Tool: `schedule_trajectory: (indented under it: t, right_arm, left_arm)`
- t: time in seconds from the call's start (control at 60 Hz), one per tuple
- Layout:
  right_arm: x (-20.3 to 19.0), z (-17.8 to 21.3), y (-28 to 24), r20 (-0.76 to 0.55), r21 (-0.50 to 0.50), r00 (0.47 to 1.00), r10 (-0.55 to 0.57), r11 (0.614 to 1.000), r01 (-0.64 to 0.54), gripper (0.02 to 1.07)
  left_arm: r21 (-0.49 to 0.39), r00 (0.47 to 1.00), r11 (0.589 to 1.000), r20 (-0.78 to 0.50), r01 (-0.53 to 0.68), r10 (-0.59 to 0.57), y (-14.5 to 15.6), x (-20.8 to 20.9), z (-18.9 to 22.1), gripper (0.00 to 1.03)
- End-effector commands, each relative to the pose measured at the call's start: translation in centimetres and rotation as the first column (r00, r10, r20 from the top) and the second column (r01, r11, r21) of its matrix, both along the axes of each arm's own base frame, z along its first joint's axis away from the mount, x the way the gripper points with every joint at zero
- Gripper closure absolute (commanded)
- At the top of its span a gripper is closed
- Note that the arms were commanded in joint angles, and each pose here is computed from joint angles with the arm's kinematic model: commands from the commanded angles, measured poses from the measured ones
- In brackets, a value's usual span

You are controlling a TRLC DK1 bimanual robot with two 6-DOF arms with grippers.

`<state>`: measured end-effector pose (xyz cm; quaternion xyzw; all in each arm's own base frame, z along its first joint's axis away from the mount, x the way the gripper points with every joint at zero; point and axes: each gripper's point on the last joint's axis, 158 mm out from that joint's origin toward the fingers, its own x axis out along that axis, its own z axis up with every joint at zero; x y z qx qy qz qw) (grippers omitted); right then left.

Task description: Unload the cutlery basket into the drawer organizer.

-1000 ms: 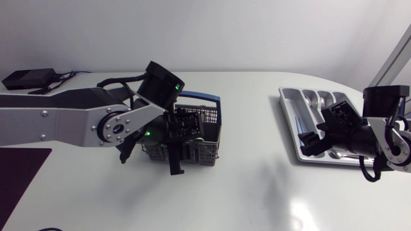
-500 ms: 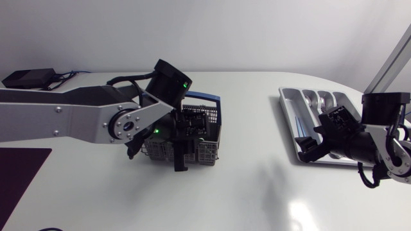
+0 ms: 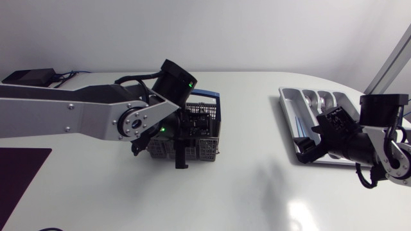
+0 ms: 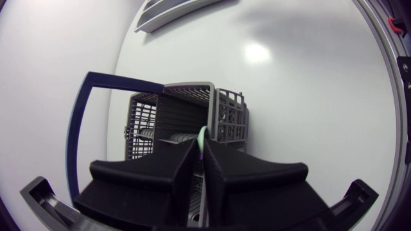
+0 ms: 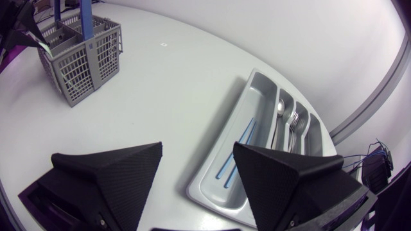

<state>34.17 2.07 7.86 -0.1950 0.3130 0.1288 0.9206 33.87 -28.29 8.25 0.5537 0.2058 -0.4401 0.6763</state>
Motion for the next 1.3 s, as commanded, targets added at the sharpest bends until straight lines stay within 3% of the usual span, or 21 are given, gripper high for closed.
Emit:
schedule_trajectory:
  t: [0.0, 0.4, 0.667, 0.867, 0.933, 1.117, 1.283]
  right_arm:
    - [-0.4, -1.0, 0.1, -0.013, -0.018, 1.0, 0.015, 1.0, -0.016, 0.27]
    - [-0.8, -1.0, 0.2, -0.01, -0.018, 1.0, 0.018, 1.0, -0.019, 0.27]
    - [-1.2, -0.7, 0.6, 0.001, -0.019, 1.0, 0.028, 0.999, -0.028, 0.27]
    - [-2.0, 1.0, 1.5, 0.036, -0.013, 0.998, 0.06, 0.998, -0.06, 0.24]
    - [-2.5, 1.4, 2.1, 0.043, -0.008, 0.996, 0.078, 0.997, -0.077, 0.24]
    - [-4.5, 4.3, 5.3, 0.1, 0.038, 0.98, 0.174, 0.983, -0.179, 0.24]
    - [-6.6, 7.6, 8.0, 0.144, 0.07, 0.954, 0.261, 0.959, -0.273, 0.24]
  left_arm:
    - [0.013, 0.999, 1.0, 0.028, 0.022, -0.022, -0.4, 0.4, 0.8, 0.97]
    - [-0.003, 0.997, 0.999, 0.065, 0.038, -0.038, -0.8, -0.5, 4.0, 1.0]
    - [-0.006, 0.983, 0.998, 0.177, 0.061, -0.058, -1.0, -1.0, 7.9, 1.0]
    - [-0.033, 0.963, 0.999, 0.269, 0.011, -0.002, 0.0, -1.3, 12.7, 1.0]
    - [-0.067, 0.968, 0.998, 0.248, -0.012, 0.028, -0.1, -2.0, 13.8, 1.0]
    - [-0.186, 0.985, 0.969, 0.03, -0.161, 0.169, -1.4, -4.3, 14.2, 1.0]
    - [-0.224, 0.941, 0.925, -0.219, -0.308, 0.26, -3.8, -5.9, 13.2, 1.0]
